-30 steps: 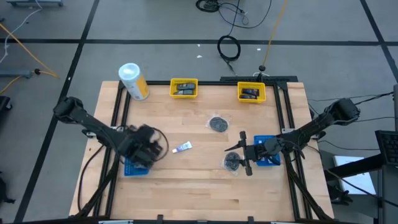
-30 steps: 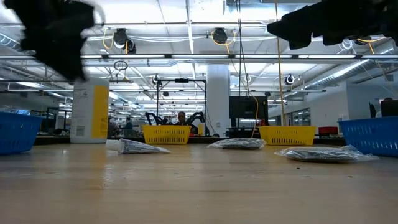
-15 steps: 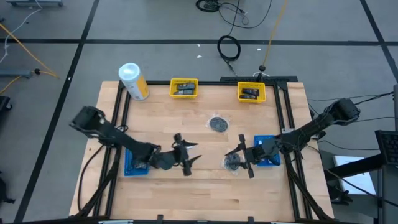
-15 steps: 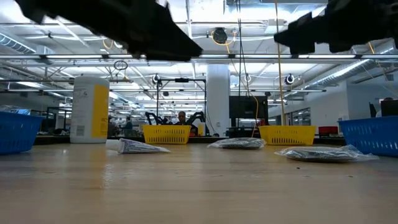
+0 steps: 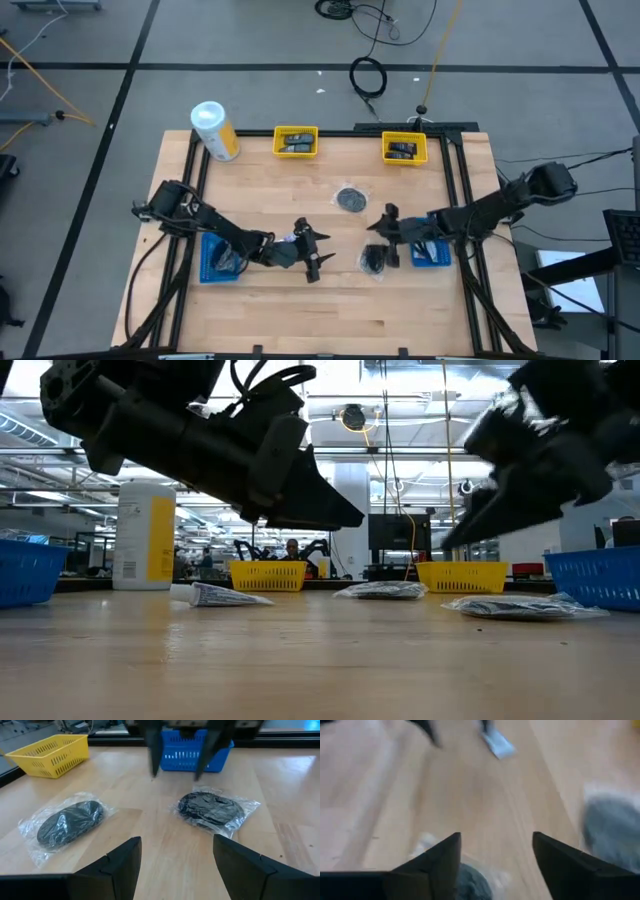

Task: Pick & Place Travel size toiletries
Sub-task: Put the black hairbrush into the left blue bin

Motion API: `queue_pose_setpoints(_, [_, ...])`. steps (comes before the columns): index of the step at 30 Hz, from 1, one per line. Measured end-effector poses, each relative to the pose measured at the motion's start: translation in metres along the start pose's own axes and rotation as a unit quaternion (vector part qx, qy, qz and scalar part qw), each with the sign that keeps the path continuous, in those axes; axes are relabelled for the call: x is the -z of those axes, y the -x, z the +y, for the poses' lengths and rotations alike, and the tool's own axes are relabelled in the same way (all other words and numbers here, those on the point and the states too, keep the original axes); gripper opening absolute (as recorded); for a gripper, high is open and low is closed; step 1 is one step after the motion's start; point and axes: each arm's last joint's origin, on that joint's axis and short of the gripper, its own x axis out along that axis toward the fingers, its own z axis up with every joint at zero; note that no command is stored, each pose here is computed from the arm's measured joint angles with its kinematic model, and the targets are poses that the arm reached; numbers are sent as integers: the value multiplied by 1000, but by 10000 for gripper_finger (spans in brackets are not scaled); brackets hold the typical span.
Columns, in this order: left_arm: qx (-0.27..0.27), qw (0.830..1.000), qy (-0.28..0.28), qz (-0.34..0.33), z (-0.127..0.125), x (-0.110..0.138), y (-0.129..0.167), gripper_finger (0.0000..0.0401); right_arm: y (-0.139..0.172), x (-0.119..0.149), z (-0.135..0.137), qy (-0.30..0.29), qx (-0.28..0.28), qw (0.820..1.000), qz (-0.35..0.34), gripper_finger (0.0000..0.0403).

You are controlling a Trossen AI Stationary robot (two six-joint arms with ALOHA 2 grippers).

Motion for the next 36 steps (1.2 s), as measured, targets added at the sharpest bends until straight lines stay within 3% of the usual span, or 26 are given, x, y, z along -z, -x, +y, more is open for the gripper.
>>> queue_pose_setpoints(5, [0,1000,0,0,0,0,0,241,-3,12,-18,-77,4,994,77,300])
queue_pose_setpoints(8, [0,1000,0,-1,0,0,0,241,-5,16,-21,-69,8,993,98,315])
queue_pose_setpoints(12, [1,1000,2,-4,0,-1,0,241,-11,21,-19,-49,-16,993,111,304])
queue_pose_setpoints(16, [1,1000,1,-5,0,-1,0,241,-19,26,-18,-28,-22,992,121,275])
queue_pose_setpoints(23, [1,1000,1,-6,0,-1,0,241,-33,28,-13,20,-90,991,97,210])
queue_pose_setpoints(33, [1,1000,0,-6,0,-1,0,241,-33,30,-13,83,-99,987,98,30])
queue_pose_setpoints(36, [1,1000,1,-6,0,-1,0,241,-33,29,-13,97,-92,987,89,8])
